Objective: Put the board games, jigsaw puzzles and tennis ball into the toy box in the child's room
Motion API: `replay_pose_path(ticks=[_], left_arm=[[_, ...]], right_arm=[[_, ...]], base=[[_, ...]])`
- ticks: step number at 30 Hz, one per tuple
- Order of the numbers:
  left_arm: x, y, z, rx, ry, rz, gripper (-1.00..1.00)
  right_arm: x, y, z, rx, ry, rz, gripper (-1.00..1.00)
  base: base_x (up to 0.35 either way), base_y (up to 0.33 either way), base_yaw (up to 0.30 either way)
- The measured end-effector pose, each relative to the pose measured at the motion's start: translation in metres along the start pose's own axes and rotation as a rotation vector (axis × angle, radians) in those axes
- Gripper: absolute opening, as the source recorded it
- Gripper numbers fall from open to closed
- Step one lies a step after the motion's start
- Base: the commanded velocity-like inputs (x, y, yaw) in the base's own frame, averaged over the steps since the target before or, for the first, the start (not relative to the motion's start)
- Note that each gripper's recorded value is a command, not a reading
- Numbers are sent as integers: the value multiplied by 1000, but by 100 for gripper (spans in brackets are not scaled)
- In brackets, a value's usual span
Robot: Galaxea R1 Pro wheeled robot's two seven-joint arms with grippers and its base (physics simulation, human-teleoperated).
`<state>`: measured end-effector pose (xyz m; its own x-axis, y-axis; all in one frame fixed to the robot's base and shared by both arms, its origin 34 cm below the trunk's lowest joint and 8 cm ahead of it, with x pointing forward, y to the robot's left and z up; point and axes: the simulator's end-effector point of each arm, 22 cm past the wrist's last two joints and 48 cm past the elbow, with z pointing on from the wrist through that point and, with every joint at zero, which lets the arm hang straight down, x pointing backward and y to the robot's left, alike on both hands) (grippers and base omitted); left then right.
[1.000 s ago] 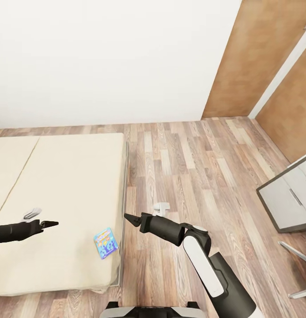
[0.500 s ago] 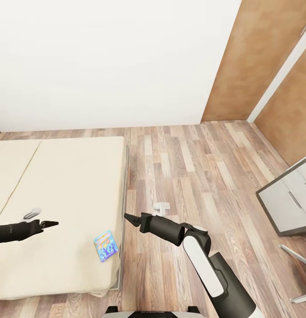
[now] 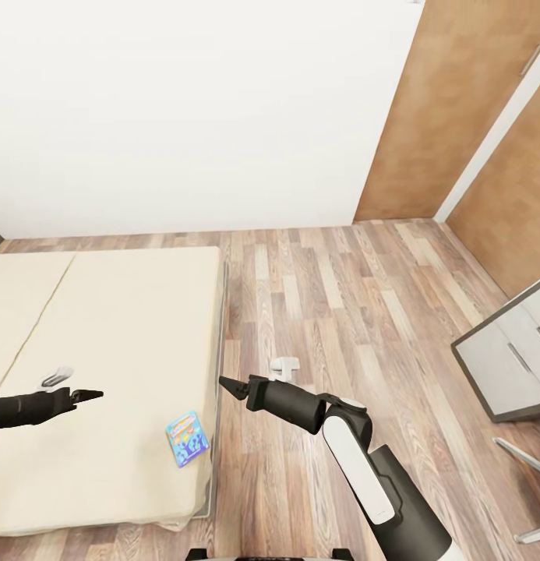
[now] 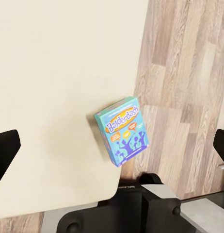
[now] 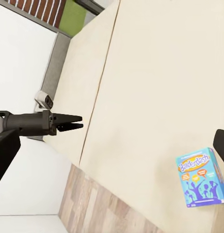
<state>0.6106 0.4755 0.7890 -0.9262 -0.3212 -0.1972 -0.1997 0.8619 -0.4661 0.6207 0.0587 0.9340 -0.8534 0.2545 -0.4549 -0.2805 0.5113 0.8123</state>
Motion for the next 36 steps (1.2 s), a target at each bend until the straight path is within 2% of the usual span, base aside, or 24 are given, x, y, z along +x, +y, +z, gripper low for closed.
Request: replay_pose_path(ticks=[36], left_arm=[[-16, -17, -22, 19, -49, 24, 100]], right_arm=[[-16, 23, -10, -14, -30, -49, 100]], base=[[0, 0, 0]])
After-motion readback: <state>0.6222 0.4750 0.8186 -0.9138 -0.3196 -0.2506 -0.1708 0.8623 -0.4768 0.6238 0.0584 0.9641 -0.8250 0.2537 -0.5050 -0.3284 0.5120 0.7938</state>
